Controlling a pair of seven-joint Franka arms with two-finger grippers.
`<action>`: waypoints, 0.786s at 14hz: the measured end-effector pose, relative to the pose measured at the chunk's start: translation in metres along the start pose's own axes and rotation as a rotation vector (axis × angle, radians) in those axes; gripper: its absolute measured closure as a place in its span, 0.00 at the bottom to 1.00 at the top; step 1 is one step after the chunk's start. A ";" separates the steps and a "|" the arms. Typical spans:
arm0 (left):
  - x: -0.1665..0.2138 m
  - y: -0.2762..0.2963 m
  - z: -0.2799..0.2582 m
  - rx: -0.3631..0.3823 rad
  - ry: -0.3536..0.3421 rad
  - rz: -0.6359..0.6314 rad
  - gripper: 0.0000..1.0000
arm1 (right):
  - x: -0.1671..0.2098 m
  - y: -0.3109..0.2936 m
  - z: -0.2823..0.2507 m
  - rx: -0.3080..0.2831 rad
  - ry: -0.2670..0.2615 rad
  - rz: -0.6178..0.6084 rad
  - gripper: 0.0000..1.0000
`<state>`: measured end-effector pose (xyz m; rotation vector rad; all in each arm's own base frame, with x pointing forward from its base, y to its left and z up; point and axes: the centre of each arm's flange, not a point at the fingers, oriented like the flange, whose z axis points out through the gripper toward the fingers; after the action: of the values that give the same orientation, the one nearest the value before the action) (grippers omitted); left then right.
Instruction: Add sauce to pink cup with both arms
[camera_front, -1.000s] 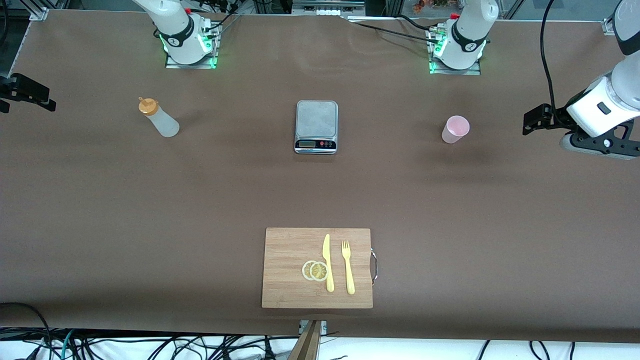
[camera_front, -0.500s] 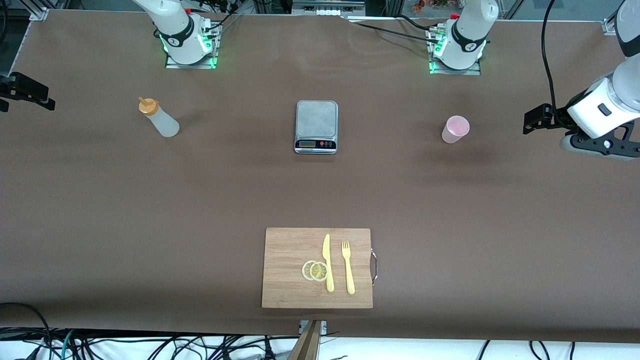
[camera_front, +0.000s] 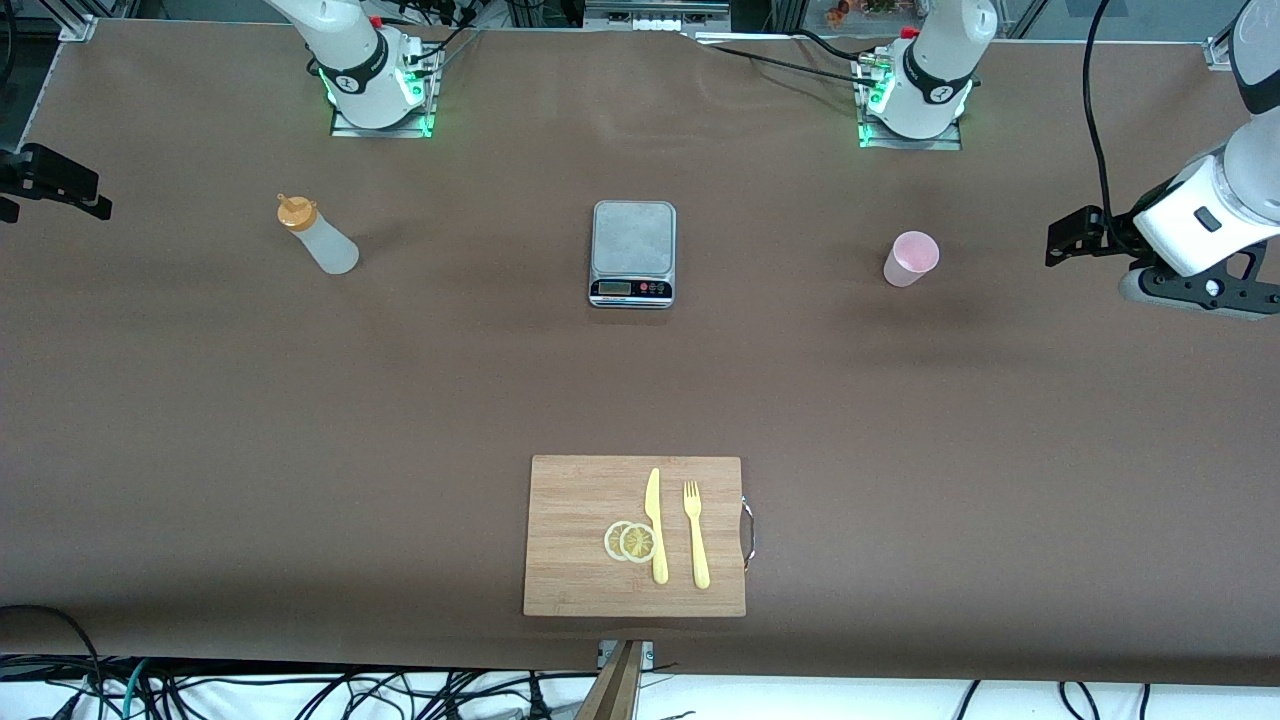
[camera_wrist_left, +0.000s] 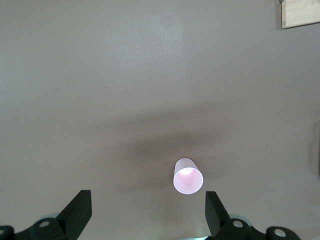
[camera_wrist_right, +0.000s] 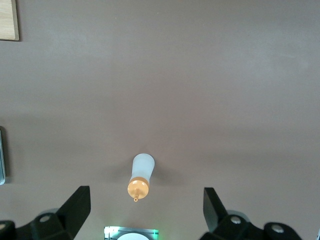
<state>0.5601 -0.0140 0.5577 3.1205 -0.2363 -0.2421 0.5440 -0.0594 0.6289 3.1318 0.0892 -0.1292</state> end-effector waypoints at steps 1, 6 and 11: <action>0.000 0.000 0.000 -0.001 -0.005 0.000 0.00 | 0.000 0.000 0.000 0.000 0.000 0.000 0.00; -0.002 0.000 0.002 -0.003 -0.021 0.000 0.00 | 0.000 0.000 0.000 0.000 0.000 0.000 0.00; -0.004 0.001 0.005 -0.005 -0.041 0.000 0.00 | 0.000 0.000 0.000 0.000 0.000 0.001 0.00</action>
<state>0.5551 -0.0139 0.5539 3.1129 -0.2360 -0.3064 0.5439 -0.0597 0.6290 3.1319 0.0881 -0.1297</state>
